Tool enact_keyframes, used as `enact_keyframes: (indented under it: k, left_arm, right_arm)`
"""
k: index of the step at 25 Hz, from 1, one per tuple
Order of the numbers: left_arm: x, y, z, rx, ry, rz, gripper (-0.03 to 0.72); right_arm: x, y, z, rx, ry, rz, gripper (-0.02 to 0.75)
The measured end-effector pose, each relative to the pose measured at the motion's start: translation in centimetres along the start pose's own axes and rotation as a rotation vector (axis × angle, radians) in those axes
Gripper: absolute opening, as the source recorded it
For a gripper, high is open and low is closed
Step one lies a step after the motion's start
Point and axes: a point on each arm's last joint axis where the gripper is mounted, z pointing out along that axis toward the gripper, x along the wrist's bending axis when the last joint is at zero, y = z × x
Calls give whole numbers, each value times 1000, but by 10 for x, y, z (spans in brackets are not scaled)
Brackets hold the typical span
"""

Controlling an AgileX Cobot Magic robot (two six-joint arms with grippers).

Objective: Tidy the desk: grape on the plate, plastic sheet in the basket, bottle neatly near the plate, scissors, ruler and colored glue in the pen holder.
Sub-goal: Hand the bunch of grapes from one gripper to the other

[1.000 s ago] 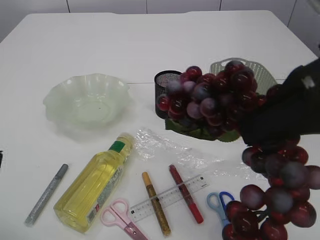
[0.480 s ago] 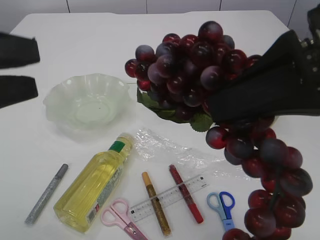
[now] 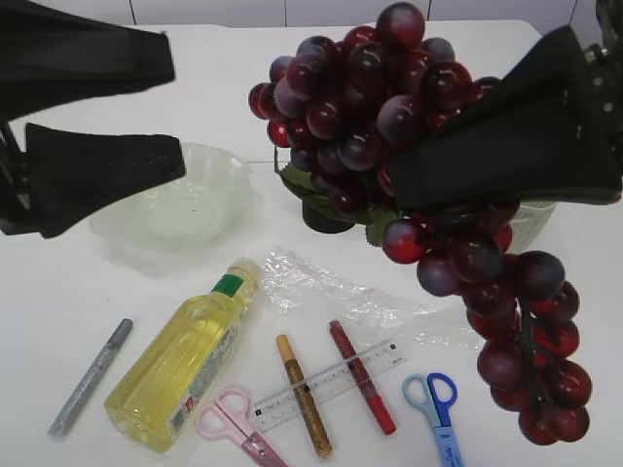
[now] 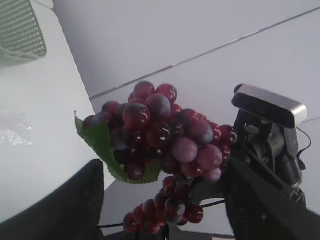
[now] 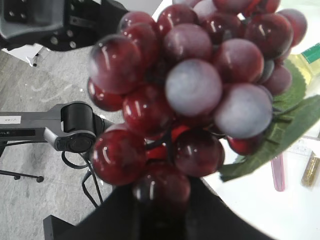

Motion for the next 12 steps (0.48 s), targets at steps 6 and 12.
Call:
enact_keyframes:
  k: [6, 12]
  left_arm:
    - [2, 3, 28, 77, -2, -5, 557]
    - [-4, 19, 49, 104, -29, 15, 558]
  right_arm:
    - [0, 1, 0, -6, -2, -7, 79]
    - [0, 1, 0, -8, -3, -21, 79]
